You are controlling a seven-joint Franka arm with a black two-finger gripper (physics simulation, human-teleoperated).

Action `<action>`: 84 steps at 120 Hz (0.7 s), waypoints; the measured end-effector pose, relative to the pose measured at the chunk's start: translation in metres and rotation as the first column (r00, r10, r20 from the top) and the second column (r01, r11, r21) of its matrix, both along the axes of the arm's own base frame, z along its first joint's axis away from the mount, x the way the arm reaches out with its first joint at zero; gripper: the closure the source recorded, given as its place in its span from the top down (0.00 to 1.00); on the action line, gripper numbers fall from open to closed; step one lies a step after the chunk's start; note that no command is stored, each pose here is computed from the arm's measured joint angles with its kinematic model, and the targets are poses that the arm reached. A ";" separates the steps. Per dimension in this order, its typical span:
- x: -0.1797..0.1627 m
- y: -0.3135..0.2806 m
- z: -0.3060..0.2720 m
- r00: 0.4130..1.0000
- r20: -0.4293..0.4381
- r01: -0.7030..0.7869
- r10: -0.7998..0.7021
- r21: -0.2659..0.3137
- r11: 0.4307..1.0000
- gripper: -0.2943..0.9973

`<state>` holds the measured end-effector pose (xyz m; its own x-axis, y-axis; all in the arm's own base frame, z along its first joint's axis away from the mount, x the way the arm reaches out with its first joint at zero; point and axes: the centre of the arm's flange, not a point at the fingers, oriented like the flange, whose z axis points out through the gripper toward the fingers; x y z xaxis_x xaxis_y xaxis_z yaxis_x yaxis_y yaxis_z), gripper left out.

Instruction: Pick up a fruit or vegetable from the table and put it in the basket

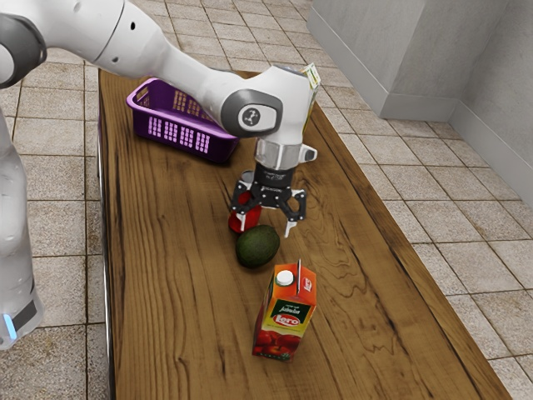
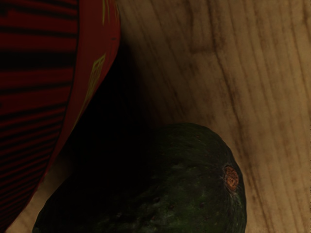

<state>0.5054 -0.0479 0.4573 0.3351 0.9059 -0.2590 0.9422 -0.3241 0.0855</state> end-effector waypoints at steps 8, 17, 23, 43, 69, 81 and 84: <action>0.000 -0.001 -0.001 1.000 -0.001 0.001 -0.001 -0.002 1.000 0.77; 0.001 -0.005 -0.005 1.000 -0.008 0.008 -0.008 -0.004 1.000 0.77; 0.002 -0.005 -0.008 1.000 -0.012 0.008 -0.008 -0.005 1.000 0.78; 0.003 -0.005 -0.014 1.000 -0.021 0.001 -0.001 -0.015 1.000 0.77; 0.008 -0.004 -0.031 0.999 -0.046 -0.009 0.008 -0.027 1.000 0.77; 0.010 -0.003 -0.038 0.998 -0.057 -0.013 0.011 -0.030 0.999 0.78; 0.011 -0.003 -0.040 0.998 -0.060 -0.013 0.011 -0.031 0.999 0.78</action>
